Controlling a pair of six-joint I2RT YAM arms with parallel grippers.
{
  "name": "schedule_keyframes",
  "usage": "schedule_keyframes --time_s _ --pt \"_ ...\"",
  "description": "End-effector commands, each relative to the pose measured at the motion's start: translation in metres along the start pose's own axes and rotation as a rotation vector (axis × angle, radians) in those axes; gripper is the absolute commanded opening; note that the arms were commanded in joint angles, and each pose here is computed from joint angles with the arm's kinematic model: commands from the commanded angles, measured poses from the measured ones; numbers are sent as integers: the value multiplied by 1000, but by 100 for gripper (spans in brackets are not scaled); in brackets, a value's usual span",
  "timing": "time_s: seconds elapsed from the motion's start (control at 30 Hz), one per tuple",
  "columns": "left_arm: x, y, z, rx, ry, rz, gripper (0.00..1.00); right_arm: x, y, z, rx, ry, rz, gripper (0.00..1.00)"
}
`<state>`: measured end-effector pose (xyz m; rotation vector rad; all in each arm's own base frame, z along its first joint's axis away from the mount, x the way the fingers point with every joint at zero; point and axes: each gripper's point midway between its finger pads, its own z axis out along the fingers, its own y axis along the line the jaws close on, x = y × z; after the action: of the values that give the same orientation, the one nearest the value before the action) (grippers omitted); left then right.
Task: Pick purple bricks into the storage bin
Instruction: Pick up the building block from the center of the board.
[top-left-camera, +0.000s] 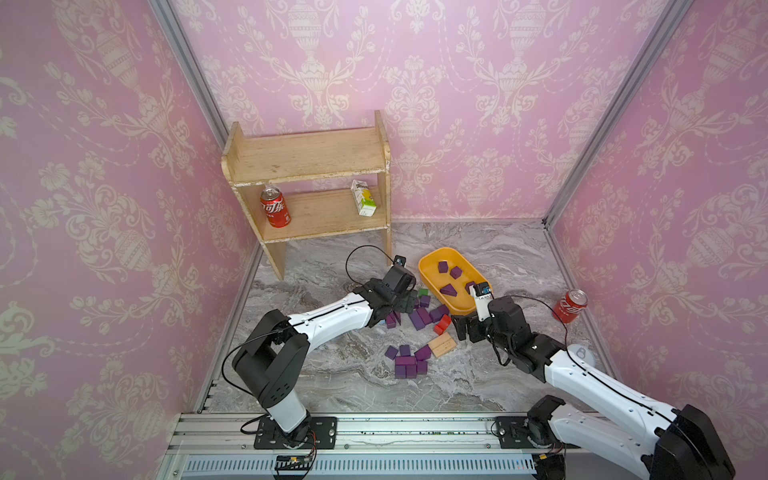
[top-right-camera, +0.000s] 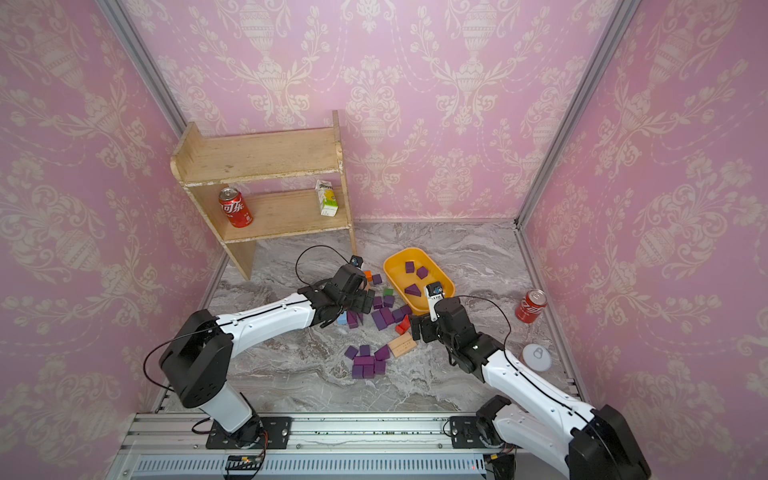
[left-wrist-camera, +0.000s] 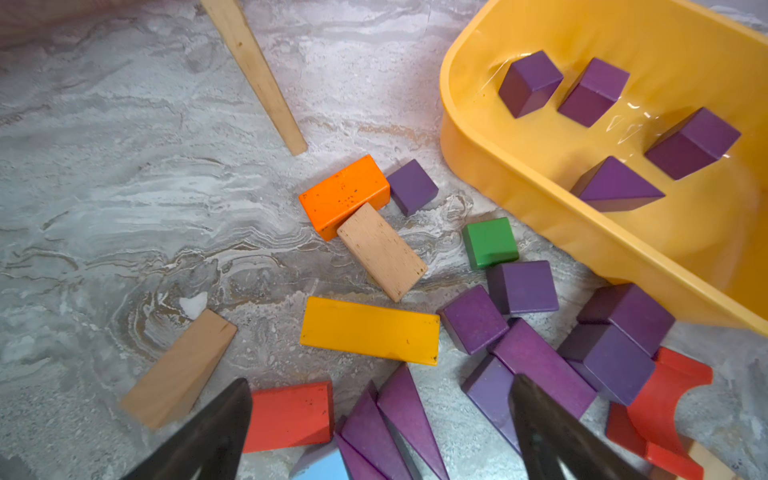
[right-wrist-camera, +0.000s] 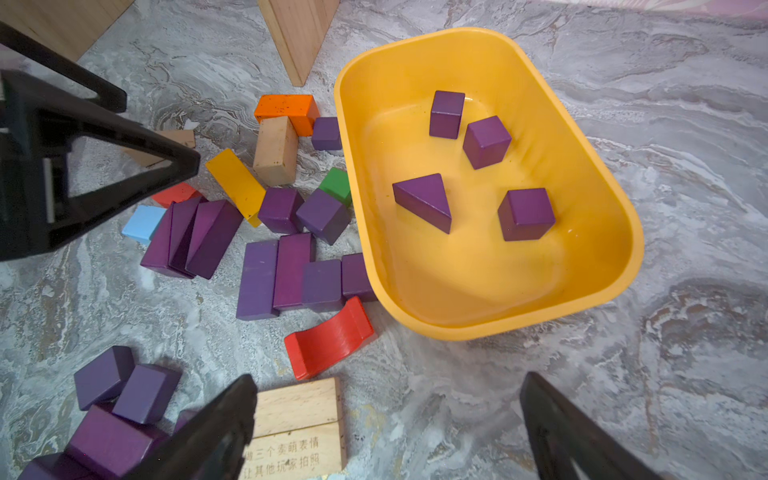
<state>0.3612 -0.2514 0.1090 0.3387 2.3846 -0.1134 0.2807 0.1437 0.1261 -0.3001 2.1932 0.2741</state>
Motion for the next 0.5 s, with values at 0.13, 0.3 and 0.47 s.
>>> schedule_keyframes --time_s 0.13,0.3,0.47 --pt "10 -11 7 24 81 -41 96 -4 -11 1 57 -24 27 100" --pt "11 -20 12 53 92 -49 95 -3 -11 2 57 -28 29 100" --pt "7 -33 15 107 91 -60 92 0 -12 6 67 -14 28 100"
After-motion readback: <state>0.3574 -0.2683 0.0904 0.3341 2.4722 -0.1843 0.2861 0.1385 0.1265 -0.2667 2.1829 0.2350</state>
